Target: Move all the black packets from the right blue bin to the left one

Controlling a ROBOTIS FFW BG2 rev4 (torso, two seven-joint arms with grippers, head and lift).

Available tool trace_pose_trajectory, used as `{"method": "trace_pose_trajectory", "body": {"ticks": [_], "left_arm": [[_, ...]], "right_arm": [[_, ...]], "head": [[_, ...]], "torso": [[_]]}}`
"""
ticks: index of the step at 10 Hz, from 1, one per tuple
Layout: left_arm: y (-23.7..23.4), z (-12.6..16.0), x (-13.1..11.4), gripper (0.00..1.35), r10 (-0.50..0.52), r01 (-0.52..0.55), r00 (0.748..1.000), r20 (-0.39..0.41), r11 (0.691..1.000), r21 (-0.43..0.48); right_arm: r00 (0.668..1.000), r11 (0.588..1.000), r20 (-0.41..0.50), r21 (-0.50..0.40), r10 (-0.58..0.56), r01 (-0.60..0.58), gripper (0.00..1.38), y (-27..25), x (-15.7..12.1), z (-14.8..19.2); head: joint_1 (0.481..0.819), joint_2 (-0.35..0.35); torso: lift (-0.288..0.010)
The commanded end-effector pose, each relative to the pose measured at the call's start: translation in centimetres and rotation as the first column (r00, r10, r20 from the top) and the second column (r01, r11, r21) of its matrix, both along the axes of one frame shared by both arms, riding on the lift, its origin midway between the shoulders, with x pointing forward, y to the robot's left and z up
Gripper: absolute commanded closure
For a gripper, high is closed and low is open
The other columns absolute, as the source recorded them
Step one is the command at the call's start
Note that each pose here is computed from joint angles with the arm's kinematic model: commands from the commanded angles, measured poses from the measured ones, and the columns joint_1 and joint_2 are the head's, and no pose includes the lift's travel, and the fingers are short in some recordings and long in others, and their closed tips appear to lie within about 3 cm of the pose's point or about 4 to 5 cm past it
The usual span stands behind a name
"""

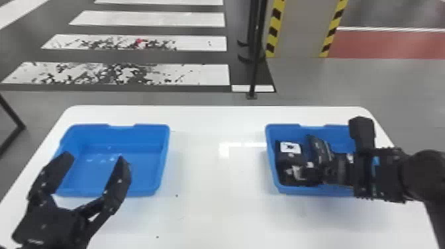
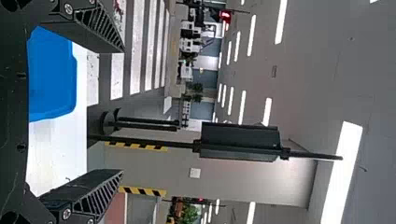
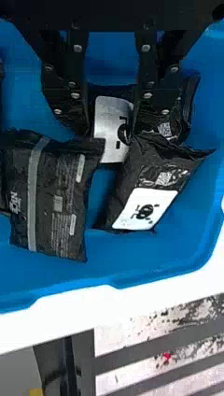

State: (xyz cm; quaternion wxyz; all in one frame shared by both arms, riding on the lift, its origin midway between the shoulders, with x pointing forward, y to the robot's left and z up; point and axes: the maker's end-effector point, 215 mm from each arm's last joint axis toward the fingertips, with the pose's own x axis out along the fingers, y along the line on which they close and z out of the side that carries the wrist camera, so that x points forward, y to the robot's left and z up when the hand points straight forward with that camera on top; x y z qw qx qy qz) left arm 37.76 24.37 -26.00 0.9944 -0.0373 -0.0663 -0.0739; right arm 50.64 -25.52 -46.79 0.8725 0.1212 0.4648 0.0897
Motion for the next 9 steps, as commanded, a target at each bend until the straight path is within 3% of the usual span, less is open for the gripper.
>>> {"method": "trace_pose_trajectory", "body": {"ticks": [1,4,6,9], "left_arm": [[0.1,0.1,0.0,0.12,0.003,-0.003,1.000,0.003,1.000,-0.001],[0.2,0.2,-0.2,0.12,0.005,-0.005,1.000,0.013,1.000,-0.004],[0.4,0.6,-0.2,0.12,0.008,-0.008,1.000,0.026,1.000,-0.012],[0.8,1.5,-0.5,0.12,0.022,-0.020,0.998,0.054,0.999,-0.038]], "right_arm": [[0.998,1.000,0.070,0.031,-0.004,0.002,1.14,1.1,0.8,1.2],[0.989,0.994,0.141,0.111,-0.039,0.023,1.16,1.6,0.8,2.1],[0.975,0.992,0.218,0.125,-0.033,0.006,1.16,1.6,-0.6,5.3],[0.942,0.965,0.332,0.231,0.041,-0.124,1.16,5.5,-3.2,11.1]], "head": [[0.695,-0.016],[0.695,0.002],[0.695,0.008],[0.695,0.027]], "torso": [[-0.140],[-0.140],[-0.140],[-0.140]]}}
